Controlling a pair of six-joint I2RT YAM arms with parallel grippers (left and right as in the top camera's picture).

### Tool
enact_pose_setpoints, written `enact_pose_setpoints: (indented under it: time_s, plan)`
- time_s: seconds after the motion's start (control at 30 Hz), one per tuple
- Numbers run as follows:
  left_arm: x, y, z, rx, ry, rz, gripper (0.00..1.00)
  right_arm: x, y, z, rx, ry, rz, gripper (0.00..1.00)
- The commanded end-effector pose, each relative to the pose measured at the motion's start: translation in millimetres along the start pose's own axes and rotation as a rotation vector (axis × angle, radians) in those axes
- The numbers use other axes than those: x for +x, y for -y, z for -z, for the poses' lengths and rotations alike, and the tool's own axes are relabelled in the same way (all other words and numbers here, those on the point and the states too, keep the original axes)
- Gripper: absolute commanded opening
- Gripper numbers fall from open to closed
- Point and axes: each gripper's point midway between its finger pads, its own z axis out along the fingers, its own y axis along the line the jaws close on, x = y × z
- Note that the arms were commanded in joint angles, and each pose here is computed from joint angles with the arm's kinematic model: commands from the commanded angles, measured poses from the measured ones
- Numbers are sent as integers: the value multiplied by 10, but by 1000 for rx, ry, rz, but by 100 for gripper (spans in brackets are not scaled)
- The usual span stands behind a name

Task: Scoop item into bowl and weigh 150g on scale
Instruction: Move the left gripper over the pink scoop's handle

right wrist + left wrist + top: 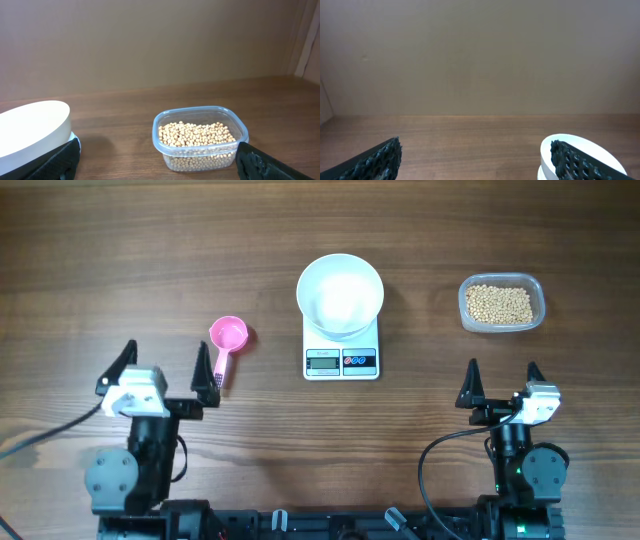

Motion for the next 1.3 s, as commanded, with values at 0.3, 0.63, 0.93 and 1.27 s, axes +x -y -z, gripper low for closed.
enact_pose_setpoints:
  time_s: [0.3,0.63,0.93,1.27]
  plan:
    - [-440,25,-152,15,-15,7,100,-20,20,5,14,11,9,100]
    - [-350,327,-285,166,-509,129,100,-20,20,5,14,11,8,100]
    - [-176,881,-361,498,-684,281,100,-20,20,5,14,11,9,100]
    - [17,528,-457,209,-896,353,100,-20,20,5,14,11,9,100]
